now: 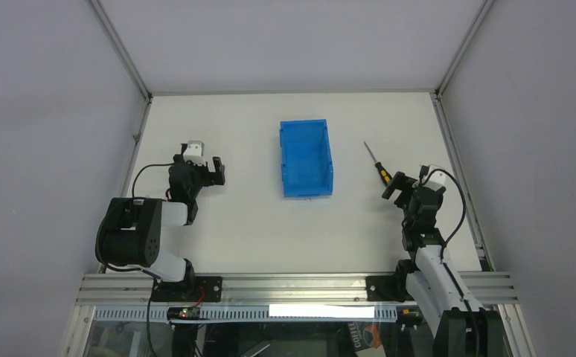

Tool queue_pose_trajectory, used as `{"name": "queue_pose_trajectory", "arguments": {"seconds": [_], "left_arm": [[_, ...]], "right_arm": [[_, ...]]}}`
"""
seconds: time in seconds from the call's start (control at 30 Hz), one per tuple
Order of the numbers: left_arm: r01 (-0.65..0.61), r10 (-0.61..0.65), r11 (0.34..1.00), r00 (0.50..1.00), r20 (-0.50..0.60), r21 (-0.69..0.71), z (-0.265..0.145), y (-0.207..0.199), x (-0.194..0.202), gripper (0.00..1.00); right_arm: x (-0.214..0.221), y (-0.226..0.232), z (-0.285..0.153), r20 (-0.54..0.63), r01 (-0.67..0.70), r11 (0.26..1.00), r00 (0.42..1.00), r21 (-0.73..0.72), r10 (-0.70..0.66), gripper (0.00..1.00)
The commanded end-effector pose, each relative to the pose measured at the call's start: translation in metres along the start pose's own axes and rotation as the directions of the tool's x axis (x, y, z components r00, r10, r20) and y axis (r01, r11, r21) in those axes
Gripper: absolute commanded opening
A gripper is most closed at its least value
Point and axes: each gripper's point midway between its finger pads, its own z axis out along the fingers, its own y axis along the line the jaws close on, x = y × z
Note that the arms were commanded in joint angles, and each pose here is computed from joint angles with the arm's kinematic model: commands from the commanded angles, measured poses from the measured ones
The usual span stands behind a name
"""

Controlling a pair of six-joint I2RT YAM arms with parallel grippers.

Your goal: Put the screwdriver in the bin

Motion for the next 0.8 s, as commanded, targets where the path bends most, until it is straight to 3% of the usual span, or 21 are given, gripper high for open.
{"name": "queue_pose_trajectory", "arguments": {"seconds": [0.0,0.2,0.4,0.57,0.67,0.77], "left_arm": [[0.019,-0.019,1.000,0.999,0.050,0.000,0.004,0.001,-0.016,0.99],[0.019,-0.019,1.000,0.999,0.050,0.000,0.004,0.001,-0.016,0.99],[0.019,-0.019,1.000,0.999,0.050,0.001,0.004,0.001,-0.016,0.99],[0.019,-0.019,1.000,0.999,0.049,0.000,0.004,0.001,-0.016,0.99],[0.019,-0.019,1.000,0.999,0.050,0.000,0.004,0.001,-0.016,0.99],[0.019,-0.019,1.000,0.999,0.050,0.001,0.004,0.001,-0.016,0.99]], "right_arm": [[-0.022,0.007,0.001,0.042,-0.033,0.999,0.999,-0.014,0.034,0.99],[-0.042,0.018,0.002,0.015,-0.047,0.998,0.999,-0.035,0.048,0.99],[-0.084,0.033,-0.001,-0.186,0.026,0.999,0.982,-0.027,-0.031,0.99],[-0.086,0.048,0.024,-0.436,0.151,0.984,0.882,-0.098,-0.178,0.99],[-0.081,0.064,0.045,-0.466,0.181,0.959,0.844,-0.216,-0.264,0.99],[-0.071,0.062,0.068,-0.514,0.229,0.946,0.796,-0.231,-0.318,0.99]]}}
